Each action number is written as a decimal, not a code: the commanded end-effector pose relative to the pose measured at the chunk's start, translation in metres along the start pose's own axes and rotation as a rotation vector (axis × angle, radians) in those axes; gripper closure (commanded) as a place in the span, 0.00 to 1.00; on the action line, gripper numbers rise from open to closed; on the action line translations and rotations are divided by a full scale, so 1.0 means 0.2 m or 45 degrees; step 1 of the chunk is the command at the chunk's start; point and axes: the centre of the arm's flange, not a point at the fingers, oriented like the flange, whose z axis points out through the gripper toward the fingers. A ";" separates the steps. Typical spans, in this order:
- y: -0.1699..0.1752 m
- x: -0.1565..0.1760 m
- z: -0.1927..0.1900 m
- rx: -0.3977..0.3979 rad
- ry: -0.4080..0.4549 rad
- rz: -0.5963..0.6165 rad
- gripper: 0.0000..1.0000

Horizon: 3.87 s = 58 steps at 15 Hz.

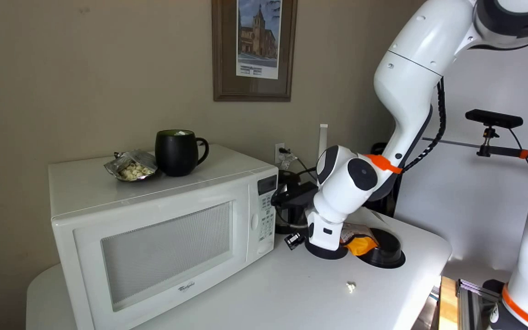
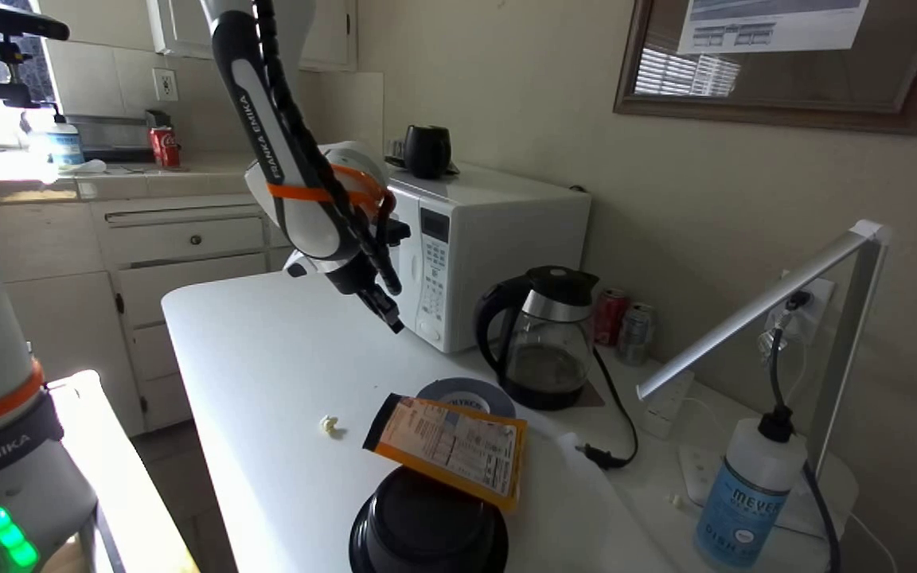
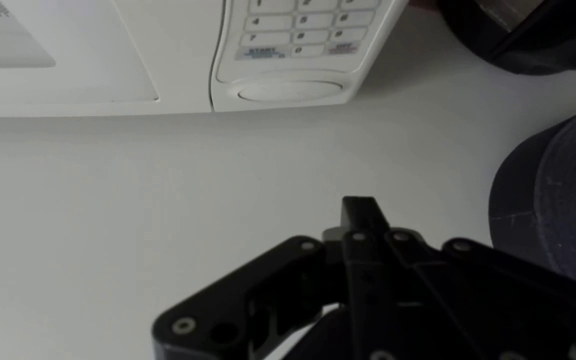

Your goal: Open the microwave door

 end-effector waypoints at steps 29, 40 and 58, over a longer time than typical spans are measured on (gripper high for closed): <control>0.11 0.15 0.35 0.001 -0.337 0.196 1.00; 0.12 0.08 0.47 -0.017 -0.344 0.216 1.00; 0.19 -0.16 0.66 0.002 -0.410 0.176 1.00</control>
